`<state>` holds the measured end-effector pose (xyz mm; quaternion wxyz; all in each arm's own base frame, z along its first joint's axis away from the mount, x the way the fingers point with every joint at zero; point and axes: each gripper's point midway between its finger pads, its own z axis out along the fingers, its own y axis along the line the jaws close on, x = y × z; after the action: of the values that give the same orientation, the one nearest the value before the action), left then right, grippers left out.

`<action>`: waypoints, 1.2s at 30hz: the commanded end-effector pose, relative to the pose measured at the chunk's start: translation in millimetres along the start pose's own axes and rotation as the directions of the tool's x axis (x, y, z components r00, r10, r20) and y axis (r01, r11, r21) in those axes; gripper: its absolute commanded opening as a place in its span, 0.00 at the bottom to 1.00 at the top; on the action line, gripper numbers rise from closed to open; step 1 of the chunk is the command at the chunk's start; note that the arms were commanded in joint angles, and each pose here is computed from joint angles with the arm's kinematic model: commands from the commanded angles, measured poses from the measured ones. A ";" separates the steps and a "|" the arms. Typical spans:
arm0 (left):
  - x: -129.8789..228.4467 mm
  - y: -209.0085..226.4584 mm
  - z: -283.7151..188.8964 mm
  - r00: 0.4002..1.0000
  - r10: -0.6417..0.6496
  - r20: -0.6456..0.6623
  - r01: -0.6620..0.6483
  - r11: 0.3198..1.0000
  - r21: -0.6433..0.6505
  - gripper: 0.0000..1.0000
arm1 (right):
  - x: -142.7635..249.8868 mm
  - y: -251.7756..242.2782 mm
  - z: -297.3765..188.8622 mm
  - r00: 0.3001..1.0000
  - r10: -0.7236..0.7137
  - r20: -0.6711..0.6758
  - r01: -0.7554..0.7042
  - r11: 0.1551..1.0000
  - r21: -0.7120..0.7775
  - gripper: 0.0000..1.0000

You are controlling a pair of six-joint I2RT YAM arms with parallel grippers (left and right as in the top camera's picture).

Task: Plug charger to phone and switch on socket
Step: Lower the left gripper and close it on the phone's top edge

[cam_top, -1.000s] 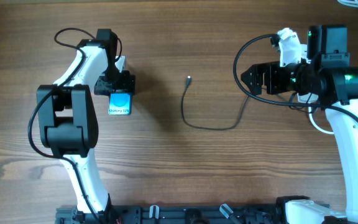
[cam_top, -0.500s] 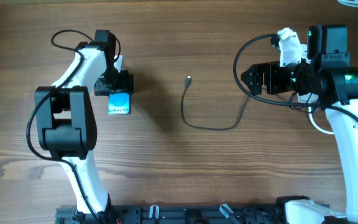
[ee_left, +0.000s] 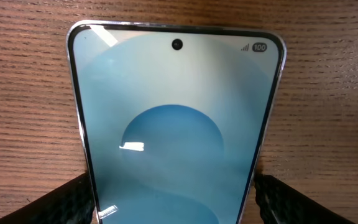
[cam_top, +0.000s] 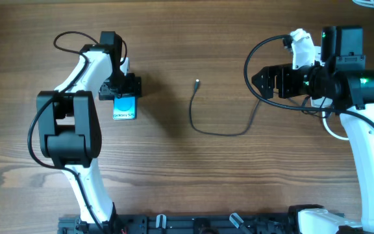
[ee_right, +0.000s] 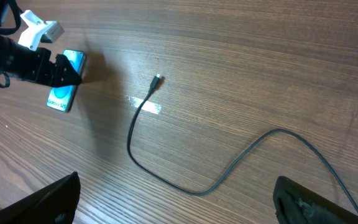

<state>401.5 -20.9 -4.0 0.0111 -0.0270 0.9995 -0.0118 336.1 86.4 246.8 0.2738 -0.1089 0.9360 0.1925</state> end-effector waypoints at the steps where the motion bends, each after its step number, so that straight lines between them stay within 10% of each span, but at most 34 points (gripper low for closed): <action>1: 27.6 -3.2 36.9 0.994 -0.008 -0.112 0.011 1.000 0.024 0.85 | -7.2 4.0 -1.7 1.000 0.001 0.017 -0.001 1.000 -0.021 1.00; 36: -4.9 -18.8 -17.0 0.996 -0.032 -0.078 0.040 0.995 0.092 0.68 | -10.5 3.7 -1.3 1.000 -0.003 0.030 0.004 1.000 -0.021 1.00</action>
<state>395.2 -28.2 4.6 -0.0369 -0.0359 0.9982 -0.0309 338.5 86.5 248.4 0.2795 -0.1098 0.9343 0.1922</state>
